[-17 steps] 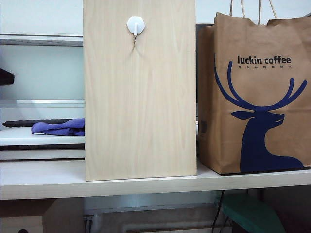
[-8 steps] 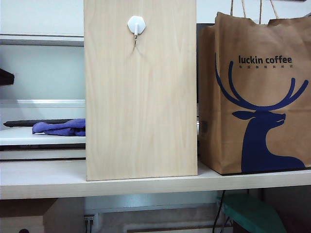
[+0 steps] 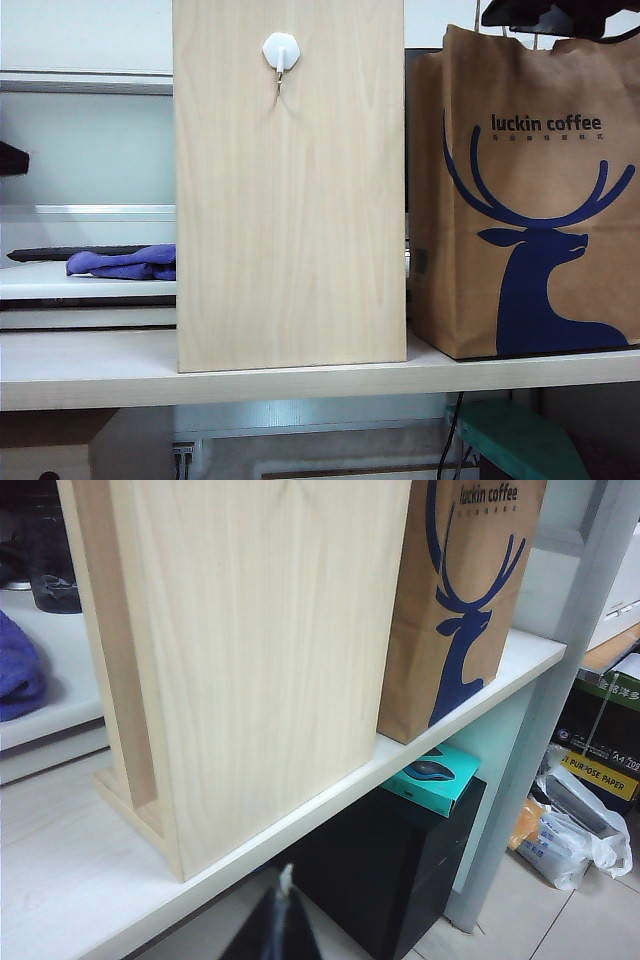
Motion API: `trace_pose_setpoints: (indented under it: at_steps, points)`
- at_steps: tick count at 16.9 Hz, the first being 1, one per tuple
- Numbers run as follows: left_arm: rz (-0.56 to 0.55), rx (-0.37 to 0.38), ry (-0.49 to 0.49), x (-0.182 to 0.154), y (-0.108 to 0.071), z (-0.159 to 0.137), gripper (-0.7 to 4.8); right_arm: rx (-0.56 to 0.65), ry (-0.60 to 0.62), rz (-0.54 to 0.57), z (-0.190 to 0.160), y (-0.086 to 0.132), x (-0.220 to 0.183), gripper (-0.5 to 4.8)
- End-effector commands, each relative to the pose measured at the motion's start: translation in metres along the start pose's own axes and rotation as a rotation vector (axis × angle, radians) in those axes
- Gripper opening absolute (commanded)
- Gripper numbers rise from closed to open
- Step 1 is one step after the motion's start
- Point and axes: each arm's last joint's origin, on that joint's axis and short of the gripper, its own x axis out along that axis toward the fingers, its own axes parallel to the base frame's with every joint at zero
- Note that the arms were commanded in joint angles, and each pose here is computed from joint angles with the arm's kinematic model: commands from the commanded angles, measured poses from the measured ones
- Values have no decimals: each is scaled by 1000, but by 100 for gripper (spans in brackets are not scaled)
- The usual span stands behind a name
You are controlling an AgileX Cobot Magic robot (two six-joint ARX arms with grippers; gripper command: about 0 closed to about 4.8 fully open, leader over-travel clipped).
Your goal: Pick up the paper bag and hang it on the hook.
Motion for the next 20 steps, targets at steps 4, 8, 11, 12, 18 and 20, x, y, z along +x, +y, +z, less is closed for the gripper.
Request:
trace_pose_setpoints:
  at_steps: [4,8,11,12,18,20]
  points:
    - [-3,6,-13,0,0,2,-6,1,27,-10,7,-4,30,144]
    - [-3,6,-13,0,0,2,-6,8,85,-27,1,-4,29,66]
    - [-3,6,-13,0,0,2,-5,6,57,-21,8,-2,26,-3]
    - [-3,6,-13,0,0,2,-6,0,19,-21,25,0,14,-3]
    - [-3,6,-13,0,0,2,-6,14,133,-28,61,10,-56,-3]
    - [-3,6,-13,0,0,2,-5,30,160,-17,71,15,-89,-3]
